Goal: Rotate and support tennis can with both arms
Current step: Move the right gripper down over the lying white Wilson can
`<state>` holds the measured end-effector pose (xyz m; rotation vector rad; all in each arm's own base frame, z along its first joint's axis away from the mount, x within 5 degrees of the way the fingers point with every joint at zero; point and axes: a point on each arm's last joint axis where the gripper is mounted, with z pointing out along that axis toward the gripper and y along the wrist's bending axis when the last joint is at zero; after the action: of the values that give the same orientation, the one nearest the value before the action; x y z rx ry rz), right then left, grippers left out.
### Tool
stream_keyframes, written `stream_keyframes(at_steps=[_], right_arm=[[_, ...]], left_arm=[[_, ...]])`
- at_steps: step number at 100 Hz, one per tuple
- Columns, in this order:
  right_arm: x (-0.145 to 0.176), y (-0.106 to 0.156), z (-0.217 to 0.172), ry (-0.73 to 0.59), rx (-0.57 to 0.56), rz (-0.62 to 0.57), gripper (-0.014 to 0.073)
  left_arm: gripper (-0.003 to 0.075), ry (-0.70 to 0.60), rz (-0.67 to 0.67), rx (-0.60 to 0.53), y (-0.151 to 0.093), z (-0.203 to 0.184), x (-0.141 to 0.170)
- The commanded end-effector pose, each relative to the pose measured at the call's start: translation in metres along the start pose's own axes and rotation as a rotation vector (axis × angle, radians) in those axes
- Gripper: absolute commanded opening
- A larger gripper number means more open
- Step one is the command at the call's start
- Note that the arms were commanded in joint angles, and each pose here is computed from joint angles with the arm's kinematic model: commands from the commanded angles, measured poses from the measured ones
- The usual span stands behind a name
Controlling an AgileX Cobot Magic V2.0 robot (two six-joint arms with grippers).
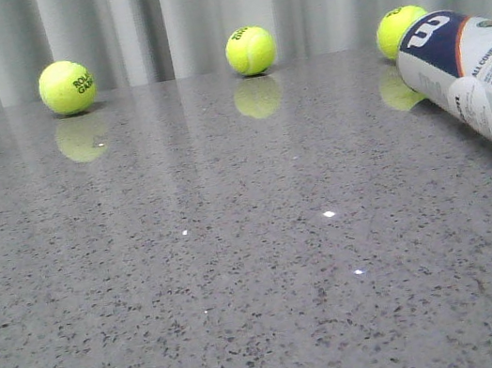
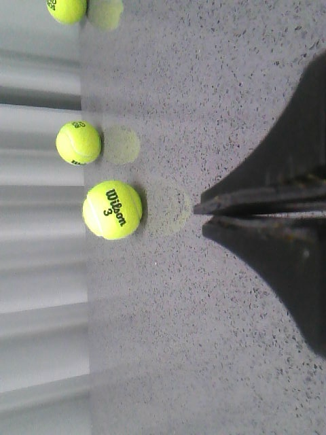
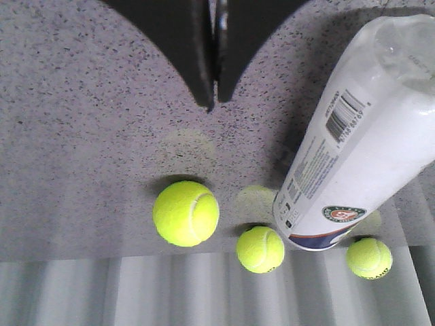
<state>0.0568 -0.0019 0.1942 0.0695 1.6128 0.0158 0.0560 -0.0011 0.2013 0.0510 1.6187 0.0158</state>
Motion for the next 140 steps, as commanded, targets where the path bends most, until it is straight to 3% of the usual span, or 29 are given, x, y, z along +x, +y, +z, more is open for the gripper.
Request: stream_keyframes(at_steps=[1, 42, 58, 87, 115, 120, 127, 140], right_arm=[[-0.014, 0.001, -0.003, -0.117, -0.008, -0.006, -0.0058], [-0.015, 0.001, -0.004, -0.113, -0.007, -0.006, -0.0058], [-0.032, 0.002, -0.008, -0.079, -0.005, -0.006, -0.0058], [-0.082, 0.004, -0.012, 0.147, 0.006, 0.001, -0.0058], [-0.119, 0.007, 0.013, 0.323, 0.013, 0.007, -0.0045], [-0.124, 0.008, 0.020, 0.364, 0.010, 0.017, 0.0001], [-0.129, 0.009, 0.028, 0.415, 0.002, 0.038, 0.0153], [-0.139, 0.013, 0.043, 0.471, -0.014, 0.078, 0.0640]], left_arm=[[-0.0021, -0.077, -0.019, 0.005, -0.001, -0.001, 0.006], [-0.0021, -0.077, -0.019, 0.005, -0.001, -0.001, 0.006], [-0.0021, -0.077, -0.019, 0.005, -0.001, -0.001, 0.006], [-0.0021, -0.077, -0.019, 0.005, -0.001, -0.001, 0.006], [-0.0021, -0.077, -0.019, 0.005, -0.001, -0.001, 0.006], [-0.0021, -0.077, -0.019, 0.005, -0.001, -0.001, 0.006], [-0.0021, -0.077, -0.019, 0.005, -0.001, -0.001, 0.006], [-0.0021, -0.077, -0.019, 0.005, -0.001, -0.001, 0.006]])
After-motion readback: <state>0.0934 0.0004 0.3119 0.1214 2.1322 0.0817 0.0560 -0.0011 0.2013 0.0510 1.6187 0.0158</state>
